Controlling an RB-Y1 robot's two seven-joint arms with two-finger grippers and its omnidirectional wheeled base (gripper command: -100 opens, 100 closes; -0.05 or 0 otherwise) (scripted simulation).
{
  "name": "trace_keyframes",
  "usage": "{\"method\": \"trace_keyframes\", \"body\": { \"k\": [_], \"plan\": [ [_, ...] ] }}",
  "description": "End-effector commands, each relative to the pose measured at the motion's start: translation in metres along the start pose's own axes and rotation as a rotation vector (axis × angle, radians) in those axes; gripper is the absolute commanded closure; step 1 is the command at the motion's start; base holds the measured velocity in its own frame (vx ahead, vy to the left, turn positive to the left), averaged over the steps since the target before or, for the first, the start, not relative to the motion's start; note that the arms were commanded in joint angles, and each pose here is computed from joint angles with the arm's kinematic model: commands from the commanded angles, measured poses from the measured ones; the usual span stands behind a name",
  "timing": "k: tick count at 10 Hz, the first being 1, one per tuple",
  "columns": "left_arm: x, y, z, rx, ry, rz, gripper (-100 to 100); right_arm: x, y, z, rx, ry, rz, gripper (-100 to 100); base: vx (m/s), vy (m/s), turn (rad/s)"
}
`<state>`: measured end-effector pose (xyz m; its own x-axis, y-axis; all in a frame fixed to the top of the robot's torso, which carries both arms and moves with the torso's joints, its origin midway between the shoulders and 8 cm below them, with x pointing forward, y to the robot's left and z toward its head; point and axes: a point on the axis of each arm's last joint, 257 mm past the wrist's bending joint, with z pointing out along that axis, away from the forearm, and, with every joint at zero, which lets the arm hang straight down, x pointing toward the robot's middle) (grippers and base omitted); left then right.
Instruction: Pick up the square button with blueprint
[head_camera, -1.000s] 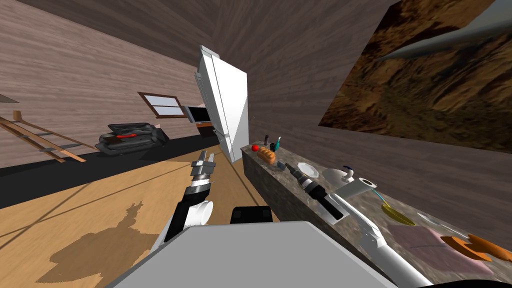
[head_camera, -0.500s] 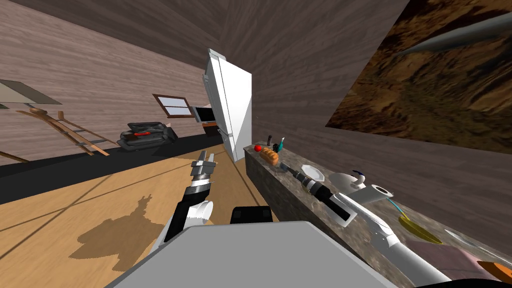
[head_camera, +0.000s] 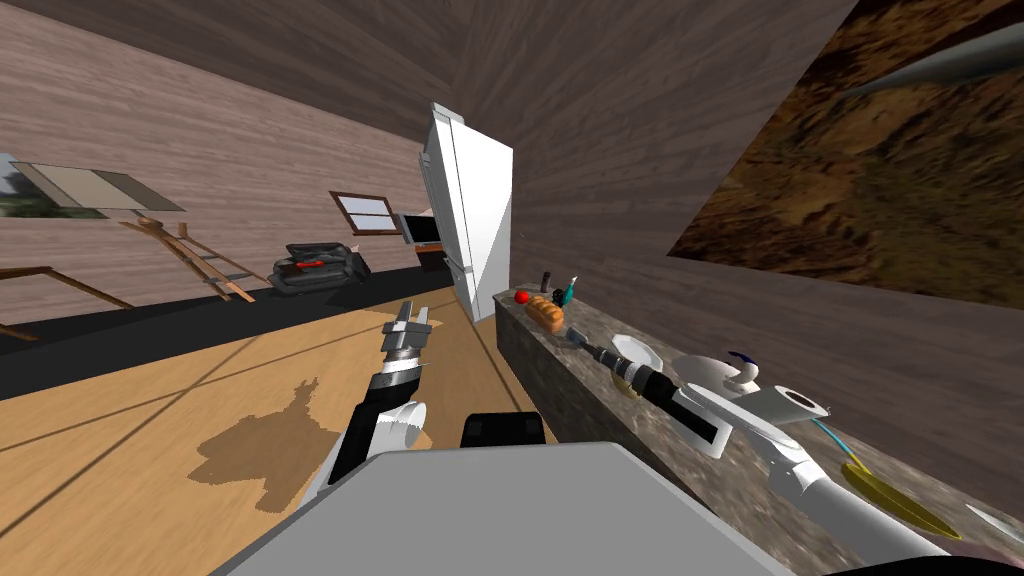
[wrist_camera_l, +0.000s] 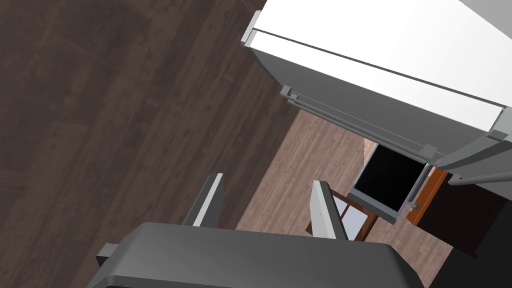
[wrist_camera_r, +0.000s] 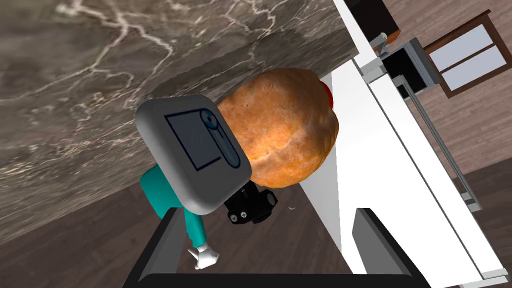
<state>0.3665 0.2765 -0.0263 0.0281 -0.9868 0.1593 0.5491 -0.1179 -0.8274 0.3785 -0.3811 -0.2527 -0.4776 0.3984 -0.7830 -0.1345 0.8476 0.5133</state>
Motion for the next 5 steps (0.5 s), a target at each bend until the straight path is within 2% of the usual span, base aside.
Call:
{"method": "trace_keyframes", "body": {
  "k": [1,2,5],
  "plan": [
    [0.000,0.000,0.000,0.000,0.000,0.000,0,0.003,-0.005,-0.004,0.011,0.030,-0.030,-100,0.001,0.010,0.075],
    [0.000,0.000,0.000,0.000,0.000,0.000,0,0.010,-0.019,-0.012,0.032,0.072,-0.055,-100,0.004,0.019,0.129],
    [0.000,0.000,0.000,0.000,0.000,0.000,0,0.012,-0.035,-0.022,0.058,0.132,-0.112,-100,0.004,0.015,0.105]
  ]
}}
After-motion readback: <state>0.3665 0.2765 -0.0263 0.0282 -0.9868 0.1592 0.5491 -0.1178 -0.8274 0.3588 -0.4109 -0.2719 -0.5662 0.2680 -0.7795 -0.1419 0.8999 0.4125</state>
